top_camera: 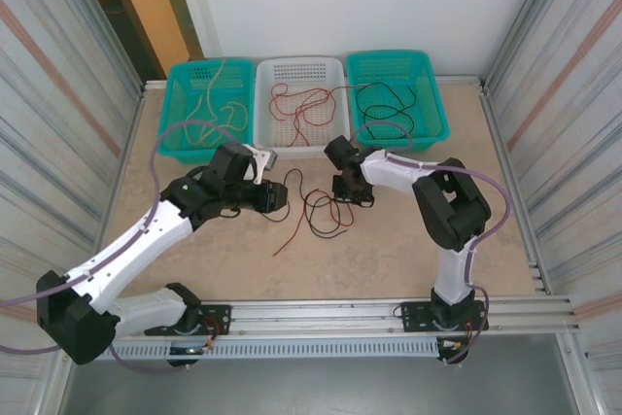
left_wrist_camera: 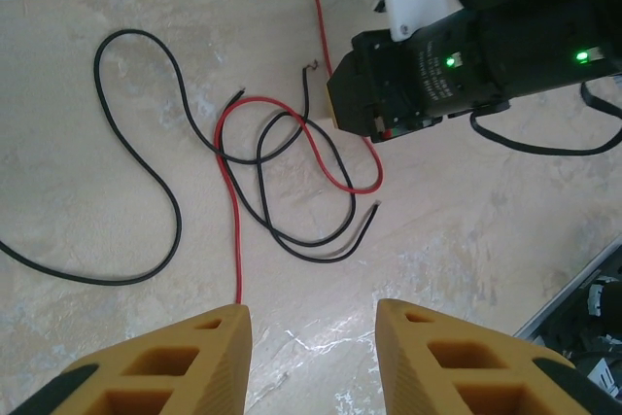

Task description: Untangle the cables

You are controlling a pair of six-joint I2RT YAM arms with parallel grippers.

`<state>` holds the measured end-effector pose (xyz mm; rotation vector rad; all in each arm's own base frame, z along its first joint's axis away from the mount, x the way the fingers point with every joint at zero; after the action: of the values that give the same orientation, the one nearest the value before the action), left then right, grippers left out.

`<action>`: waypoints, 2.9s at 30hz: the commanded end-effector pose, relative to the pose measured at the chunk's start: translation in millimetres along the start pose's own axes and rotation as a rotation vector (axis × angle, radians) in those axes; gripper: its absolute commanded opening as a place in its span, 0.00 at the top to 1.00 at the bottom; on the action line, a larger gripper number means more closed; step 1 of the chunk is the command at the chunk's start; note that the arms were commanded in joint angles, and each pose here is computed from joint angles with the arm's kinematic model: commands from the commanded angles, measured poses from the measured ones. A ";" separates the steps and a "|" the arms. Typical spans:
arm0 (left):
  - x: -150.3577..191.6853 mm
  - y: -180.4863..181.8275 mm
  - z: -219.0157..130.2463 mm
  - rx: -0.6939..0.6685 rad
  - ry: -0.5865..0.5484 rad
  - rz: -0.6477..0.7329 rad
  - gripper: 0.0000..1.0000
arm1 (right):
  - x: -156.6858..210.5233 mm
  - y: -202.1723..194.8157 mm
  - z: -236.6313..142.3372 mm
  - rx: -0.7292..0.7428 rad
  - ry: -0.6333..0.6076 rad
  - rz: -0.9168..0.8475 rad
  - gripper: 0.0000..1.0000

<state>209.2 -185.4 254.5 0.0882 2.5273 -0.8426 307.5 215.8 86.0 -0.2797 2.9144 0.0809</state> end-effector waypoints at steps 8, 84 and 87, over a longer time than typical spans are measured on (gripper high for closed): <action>-12.7 -13.6 -13.4 0.055 -0.058 0.044 0.59 | 13.4 4.5 -65.7 0.042 -0.148 -0.079 1.00; -45.7 -151.6 -85.2 0.896 -0.458 0.226 1.00 | 19.6 -47.3 -287.6 -0.638 -0.780 0.402 0.77; -59.2 -152.5 -95.1 0.903 -0.480 0.185 1.00 | 14.9 -37.9 -291.2 -0.594 -0.751 0.313 0.58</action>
<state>196.4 -261.1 387.9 0.3587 1.6721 -1.5365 246.4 149.0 356.1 0.2118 2.0587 0.9169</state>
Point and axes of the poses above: each hand's point on the last joint's axis, 136 mm out from that joint toward the fingers, its own z axis out along the fingers, its own y axis along the line the jaws close on, x = y × z, the point moved 7 cm from there along -z, back along the fingers, and after that the axes turned 15 degrees about -z, right-handed, at the moved point
